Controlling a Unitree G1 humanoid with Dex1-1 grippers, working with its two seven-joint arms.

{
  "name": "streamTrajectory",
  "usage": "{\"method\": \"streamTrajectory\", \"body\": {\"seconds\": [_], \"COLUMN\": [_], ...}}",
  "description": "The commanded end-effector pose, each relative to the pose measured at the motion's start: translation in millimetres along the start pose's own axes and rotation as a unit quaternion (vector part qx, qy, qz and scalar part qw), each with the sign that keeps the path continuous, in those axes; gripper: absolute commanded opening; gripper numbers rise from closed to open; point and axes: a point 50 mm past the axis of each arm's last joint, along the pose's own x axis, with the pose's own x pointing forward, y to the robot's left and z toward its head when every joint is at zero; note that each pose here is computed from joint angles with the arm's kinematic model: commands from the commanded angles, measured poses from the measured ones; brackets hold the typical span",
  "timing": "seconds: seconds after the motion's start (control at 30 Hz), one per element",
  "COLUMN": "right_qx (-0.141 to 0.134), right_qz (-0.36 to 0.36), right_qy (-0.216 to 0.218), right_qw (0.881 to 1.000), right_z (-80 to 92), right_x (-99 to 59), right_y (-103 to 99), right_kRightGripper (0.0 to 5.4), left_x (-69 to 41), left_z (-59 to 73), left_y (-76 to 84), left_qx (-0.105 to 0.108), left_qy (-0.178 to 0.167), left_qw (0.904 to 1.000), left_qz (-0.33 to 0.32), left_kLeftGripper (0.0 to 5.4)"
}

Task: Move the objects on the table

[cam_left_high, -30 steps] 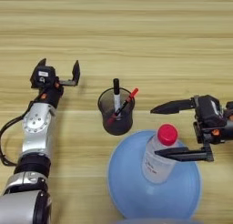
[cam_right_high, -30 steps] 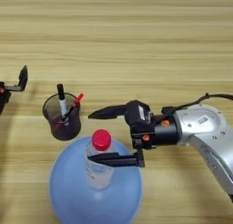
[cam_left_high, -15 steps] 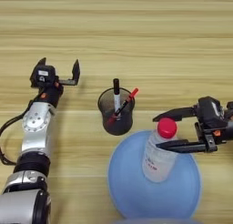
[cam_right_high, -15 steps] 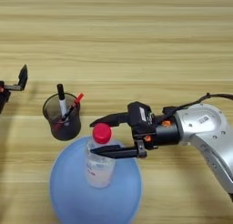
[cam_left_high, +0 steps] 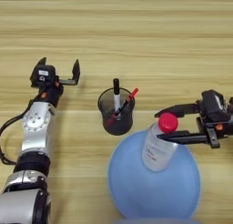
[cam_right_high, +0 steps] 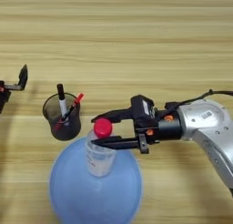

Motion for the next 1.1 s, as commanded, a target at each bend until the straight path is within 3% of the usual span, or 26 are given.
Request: {"method": "streamTrajectory", "body": {"seconds": [0.03,0.3,0.37,0.6,0.7,0.9,1.1], "right_qx": [-0.031,-0.025,-0.014,-0.028,-0.028,-0.027,-0.027], "right_qz": [-0.013,-0.095,-0.111,-0.166,-0.184,-0.197,-0.2], "right_qy": [-0.032,-0.085,-0.088,-0.075,-0.07,-0.055,-0.043], "right_qw": [0.999,0.992,0.99,0.983,0.98,0.978,0.978], "right_z": [22.9,57.7,61.6,70.1,71.5,71.1,69.2], "right_x": [-5.2,-20.9,-23.9,-31.4,-32.4,-32.1,-31.9], "right_y": [-9,-32,-35,-47,-52,-58,-61], "right_kRightGripper": [1.87,1.87,1.87,1.87,1.87,1.87,1.87], "left_x": [5.3,7.1,7.4,8.0,10.3,10.7,1.7], "left_z": [6.5,16.8,18.8,28.5,41.9,84.7,118.7], "left_y": [-1.4,-6.5,-7.1,-7.8,-6.3,-7.8,-14.1], "left_qx": [0.008,0.007,0.008,0.014,0.015,0.008,-0.067], "left_qy": [-0.015,-0.049,-0.055,-0.083,-0.113,-0.2,-0.235], "left_qw": [0.9998,0.998,0.9976,0.9947,0.9906,0.9685,0.9318], "left_qz": [-0.01,-0.038,-0.042,-0.061,-0.075,-0.149,-0.268], "left_kLeftGripper": [5.4,5.4,5.4,5.4,5.4,5.4,5.4]}}
